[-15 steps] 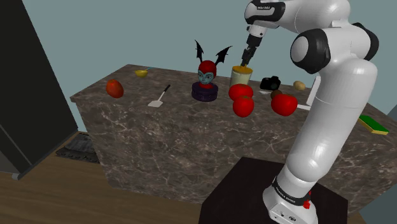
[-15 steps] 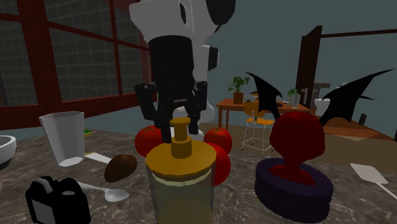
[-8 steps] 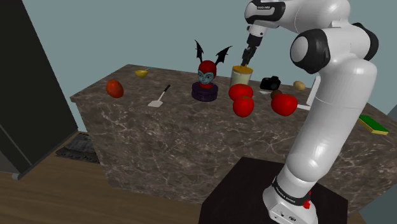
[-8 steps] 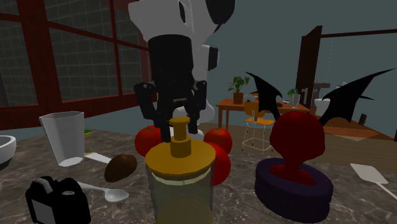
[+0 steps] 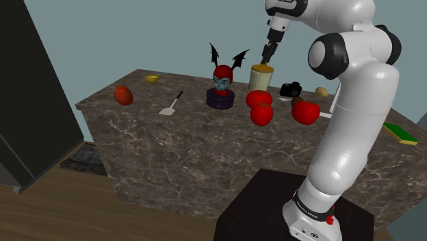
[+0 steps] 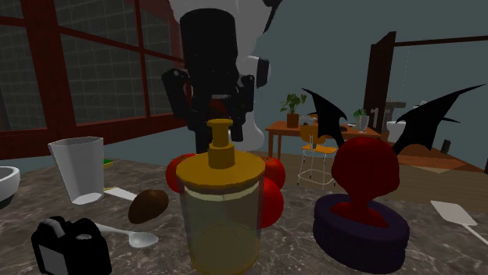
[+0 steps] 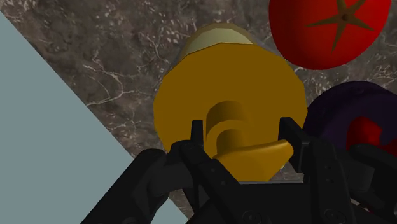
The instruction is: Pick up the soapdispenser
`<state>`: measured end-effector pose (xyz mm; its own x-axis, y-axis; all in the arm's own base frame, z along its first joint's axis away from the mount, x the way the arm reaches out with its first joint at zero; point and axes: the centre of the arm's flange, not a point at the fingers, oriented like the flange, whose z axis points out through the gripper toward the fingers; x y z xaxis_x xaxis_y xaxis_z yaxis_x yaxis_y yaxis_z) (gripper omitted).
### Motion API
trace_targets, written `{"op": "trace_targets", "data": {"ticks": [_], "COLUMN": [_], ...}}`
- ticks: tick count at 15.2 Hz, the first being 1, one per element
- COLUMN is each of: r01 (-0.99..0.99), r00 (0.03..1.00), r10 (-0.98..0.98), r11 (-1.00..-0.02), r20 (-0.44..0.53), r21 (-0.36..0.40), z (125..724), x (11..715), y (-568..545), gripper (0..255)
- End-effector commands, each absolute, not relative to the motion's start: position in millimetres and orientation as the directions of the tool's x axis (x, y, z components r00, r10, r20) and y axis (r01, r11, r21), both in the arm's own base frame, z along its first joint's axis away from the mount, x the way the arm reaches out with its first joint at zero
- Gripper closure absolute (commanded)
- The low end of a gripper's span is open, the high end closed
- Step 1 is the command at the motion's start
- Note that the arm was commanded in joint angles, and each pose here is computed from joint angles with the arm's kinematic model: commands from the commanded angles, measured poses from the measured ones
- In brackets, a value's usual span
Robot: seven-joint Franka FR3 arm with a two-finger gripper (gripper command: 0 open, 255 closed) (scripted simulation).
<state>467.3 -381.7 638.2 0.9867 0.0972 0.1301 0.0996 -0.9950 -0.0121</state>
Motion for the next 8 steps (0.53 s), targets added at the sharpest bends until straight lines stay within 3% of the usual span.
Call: {"op": "trace_targets", "data": {"ticks": [1,8], "r01": [0.100,0.100], "r00": [0.987,0.987], "r10": [0.097,0.097], "r11": [-0.995,-0.995], "r20": [0.130,0.130], "r21": [-0.012,-0.012], "z": [649.6,676.8], "x": [466.2,466.2], "y": [-381.3,-381.3], "gripper": [255,255]}}
